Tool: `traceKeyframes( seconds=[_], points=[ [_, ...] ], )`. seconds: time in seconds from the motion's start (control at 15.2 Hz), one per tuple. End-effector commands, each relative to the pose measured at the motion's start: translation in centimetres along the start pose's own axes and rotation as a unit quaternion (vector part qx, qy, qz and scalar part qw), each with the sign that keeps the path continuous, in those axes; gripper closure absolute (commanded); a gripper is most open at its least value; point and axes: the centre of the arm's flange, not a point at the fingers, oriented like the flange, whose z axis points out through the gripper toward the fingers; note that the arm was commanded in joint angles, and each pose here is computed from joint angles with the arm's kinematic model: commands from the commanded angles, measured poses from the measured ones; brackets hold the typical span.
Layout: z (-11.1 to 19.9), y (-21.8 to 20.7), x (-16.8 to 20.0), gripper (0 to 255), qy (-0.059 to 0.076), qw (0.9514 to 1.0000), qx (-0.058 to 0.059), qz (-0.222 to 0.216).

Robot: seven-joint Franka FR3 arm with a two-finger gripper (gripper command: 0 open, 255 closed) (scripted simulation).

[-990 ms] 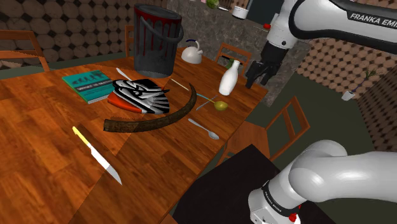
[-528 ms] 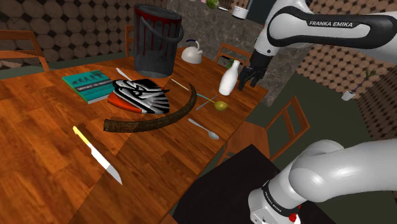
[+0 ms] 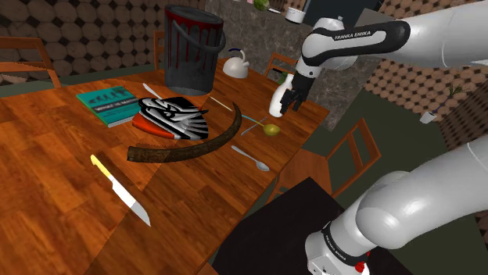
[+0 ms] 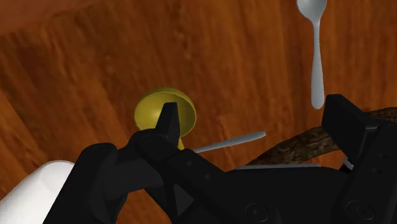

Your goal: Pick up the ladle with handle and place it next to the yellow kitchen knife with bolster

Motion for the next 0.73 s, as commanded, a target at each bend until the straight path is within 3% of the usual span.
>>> traceKeyframes(
  seconds=[0.0,0.66],
  points=[
    [1.8,1.6,1.9,0,-0.003,0.9999,0.006,-0.012],
    [10.6,7.2,11.2,0,-0.022,0.9966,0.041,-0.067]
  ],
)
